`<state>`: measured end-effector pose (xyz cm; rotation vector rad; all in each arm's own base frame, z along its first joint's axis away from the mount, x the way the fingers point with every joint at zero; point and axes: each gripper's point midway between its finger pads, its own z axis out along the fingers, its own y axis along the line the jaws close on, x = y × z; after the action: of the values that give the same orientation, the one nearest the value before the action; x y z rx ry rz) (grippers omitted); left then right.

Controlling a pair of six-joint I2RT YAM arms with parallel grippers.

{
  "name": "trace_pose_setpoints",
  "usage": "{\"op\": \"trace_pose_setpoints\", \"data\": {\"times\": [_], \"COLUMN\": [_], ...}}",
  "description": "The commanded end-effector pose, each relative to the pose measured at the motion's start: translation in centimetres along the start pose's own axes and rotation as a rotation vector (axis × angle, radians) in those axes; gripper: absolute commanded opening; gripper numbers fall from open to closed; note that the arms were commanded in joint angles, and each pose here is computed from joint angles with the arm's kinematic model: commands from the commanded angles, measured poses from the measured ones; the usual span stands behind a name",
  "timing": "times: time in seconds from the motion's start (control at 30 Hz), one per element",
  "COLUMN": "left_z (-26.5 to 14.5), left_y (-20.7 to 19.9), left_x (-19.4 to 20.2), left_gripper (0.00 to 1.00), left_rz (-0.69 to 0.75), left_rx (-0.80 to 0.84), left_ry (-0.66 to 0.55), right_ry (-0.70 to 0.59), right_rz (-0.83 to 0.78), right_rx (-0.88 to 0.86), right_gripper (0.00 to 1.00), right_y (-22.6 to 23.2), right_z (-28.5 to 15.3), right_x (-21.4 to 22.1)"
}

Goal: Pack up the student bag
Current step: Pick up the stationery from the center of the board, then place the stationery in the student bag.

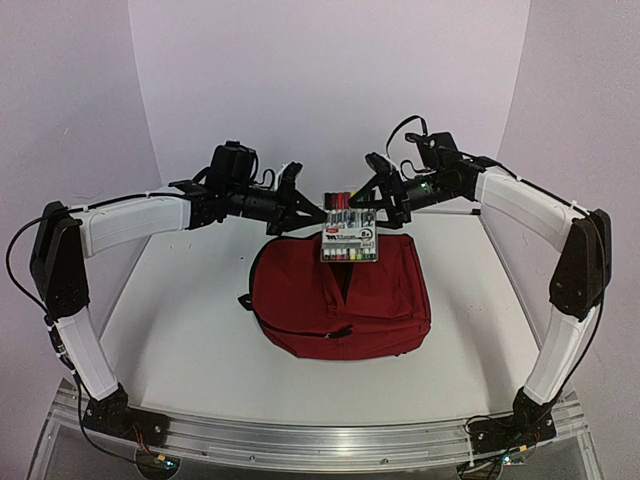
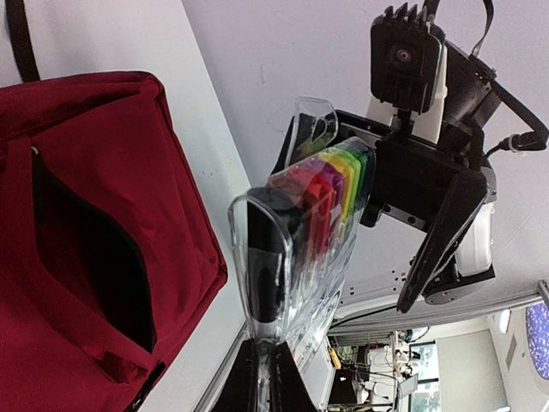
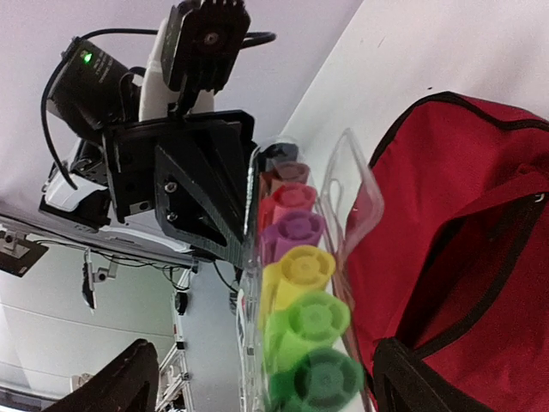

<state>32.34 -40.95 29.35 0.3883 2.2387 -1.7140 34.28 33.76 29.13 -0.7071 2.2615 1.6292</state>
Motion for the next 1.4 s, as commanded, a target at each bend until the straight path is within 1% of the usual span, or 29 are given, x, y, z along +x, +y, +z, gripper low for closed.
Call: {"op": "trace_pose_setpoints", "data": {"times": [0.0,0.1,0.2,0.33,0.4,0.53,0.77,0.93,1.0,1.07,1.13,1.17,1.23,1.27,1.3,1.37], "left_z": [-3.1,-4.2,-4.9,-5.3,-5.4,-5.6,-5.6,-5.0,-4.9,-4.7,-4.3,-4.0,-3.5,-3.2,-3.0,-2.3], "left_y": [-3.2,-2.0,-0.6,1.1,1.8,3.1,5.2,6.2,6.6,6.9,7.1,7.3,7.5,7.6,7.7,8.1], "left_x": [-1.6,-1.7,-1.1,0.5,1.2,2.2,2.8,3.4,3.6,3.9,4.2,4.3,4.4,4.4,4.3,4.1], "left_gripper": [0.0,0.0,0.0,0.0,0.0,0.0,0.0,0.0,0.0,0.0,0.0,0.0,0.0,0.0,0.0,0.0], "left_rz": [0.059,0.014,-0.036,-0.085,-0.101,-0.124,-0.151,-0.165,-0.167,-0.172,-0.174,-0.177,-0.176,-0.176,-0.177,-0.183], "left_rx": [0.023,-0.03,-0.084,-0.165,-0.194,-0.25,-0.346,-0.376,-0.387,-0.396,-0.392,-0.397,-0.397,-0.398,-0.398,-0.393], "left_ry": [-0.124,-0.163,-0.161,-0.114,-0.09,-0.052,-0.028,0.021,0.041,0.062,0.087,0.101,0.125,0.136,0.144,0.166], "right_ry": [-0.094,-0.148,-0.148,-0.105,-0.081,-0.041,-0.001,0.023,0.03,0.031,0.03,0.03,0.024,0.02,0.014,0.001], "right_rz": [-0.041,-0.036,-0.046,-0.088,-0.113,-0.128,-0.165,-0.145,-0.136,-0.138,-0.141,-0.141,-0.139,-0.14,-0.142,-0.151], "right_rx": [0.202,0.423,0.525,0.587,0.645,0.743,0.814,0.869,0.877,0.885,0.891,0.895,0.894,0.888,0.88,0.87], "right_gripper": [0.88,0.88,0.86,0.78,0.76,0.73,0.72,0.67,0.63,0.56,0.45,0.38,0.18,0.11,0.07,0.02], "right_y": [-2.7,-6.1,-7.5,-7.5,-7.9,-9.4,-10.6,-12.9,-13.5,-13.7,-13.9,-13.9,-13.8,-13.4,-13.1,-12.4], "right_z": [-0.9,-2.5,-3.2,-1.9,-1.3,-0.4,1.8,2.5,2.9,3.1,3.2,3.2,3.1,3.0,3.0,2.8], "right_x": [-1.7,-2.0,-1.9,-1.3,-0.7,0.5,1.2,1.7,1.8,1.7,1.6,1.5,1.5,1.4,1.2,0.8]}}
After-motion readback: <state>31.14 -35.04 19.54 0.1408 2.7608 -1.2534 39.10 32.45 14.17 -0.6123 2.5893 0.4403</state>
